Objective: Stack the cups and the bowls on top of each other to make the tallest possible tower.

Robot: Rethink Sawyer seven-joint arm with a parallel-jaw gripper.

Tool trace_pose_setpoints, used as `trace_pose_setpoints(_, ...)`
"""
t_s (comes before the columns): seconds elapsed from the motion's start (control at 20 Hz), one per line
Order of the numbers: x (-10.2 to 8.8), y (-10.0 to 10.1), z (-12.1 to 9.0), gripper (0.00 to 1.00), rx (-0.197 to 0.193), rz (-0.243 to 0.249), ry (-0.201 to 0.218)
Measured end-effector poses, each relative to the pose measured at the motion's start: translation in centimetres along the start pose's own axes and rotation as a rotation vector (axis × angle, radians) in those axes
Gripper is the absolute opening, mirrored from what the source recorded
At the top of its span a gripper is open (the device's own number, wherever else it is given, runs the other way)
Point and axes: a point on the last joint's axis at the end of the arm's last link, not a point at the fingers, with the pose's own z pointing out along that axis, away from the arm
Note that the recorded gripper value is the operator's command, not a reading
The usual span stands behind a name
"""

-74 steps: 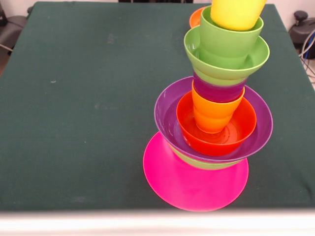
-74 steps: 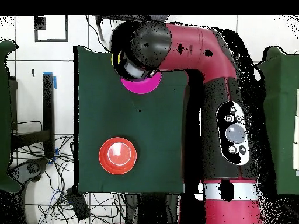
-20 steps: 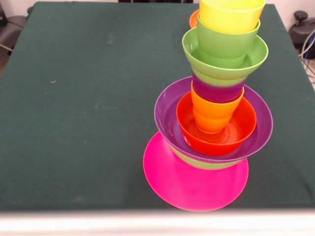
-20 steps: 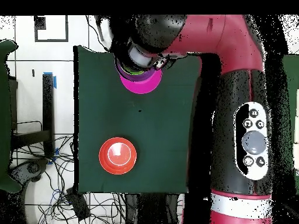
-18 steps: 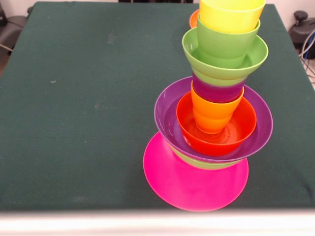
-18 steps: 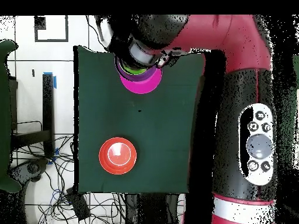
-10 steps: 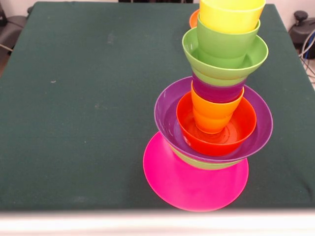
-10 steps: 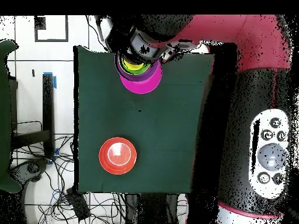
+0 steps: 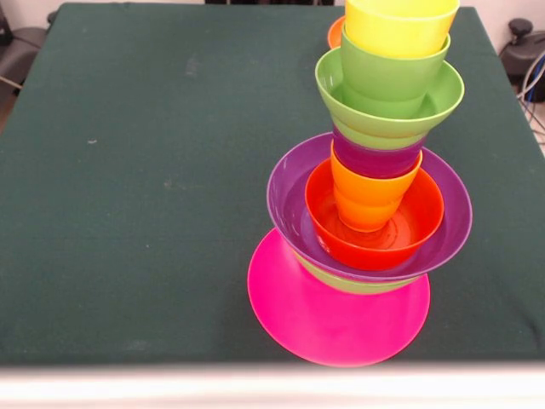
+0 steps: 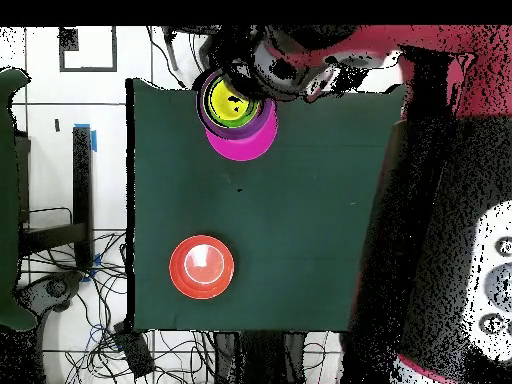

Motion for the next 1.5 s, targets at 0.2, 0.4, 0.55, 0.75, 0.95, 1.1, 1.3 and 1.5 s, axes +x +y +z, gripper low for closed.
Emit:
trace_pose_setpoints(0.2, -1.0, -1.8, -1.8, 1.0, 0.012, 0.016, -0.002)
trace_pose_setpoints(0.4, -2.7, -4.6, -2.7, 1.0, 0.005, 0.016, -0.022)
trace_pose_setpoints(0.55, -3.8, -6.2, -2.8, 1.0, -0.003, 0.005, -0.044)
trace_pose_setpoints(0.75, -6.2, -10.2, -2.1, 1.0, -0.02, -0.029, -0.132)
trace_pose_setpoints(0.95, -8.1, -13.7, -0.3, 1.0, -0.034, -0.056, -0.23)
trace_pose_setpoints(1.1, -9.1, -15.9, 1.6, 1.0, -0.04, -0.066, -0.289)
trace_pose_setpoints(1.3, -9.4, -17.9, 4.0, 1.0, -0.043, -0.059, -0.321)
trace_pose_setpoints(1.5, -9.1, -20.0, 7.3, 1.0, -0.046, -0.044, -0.331)
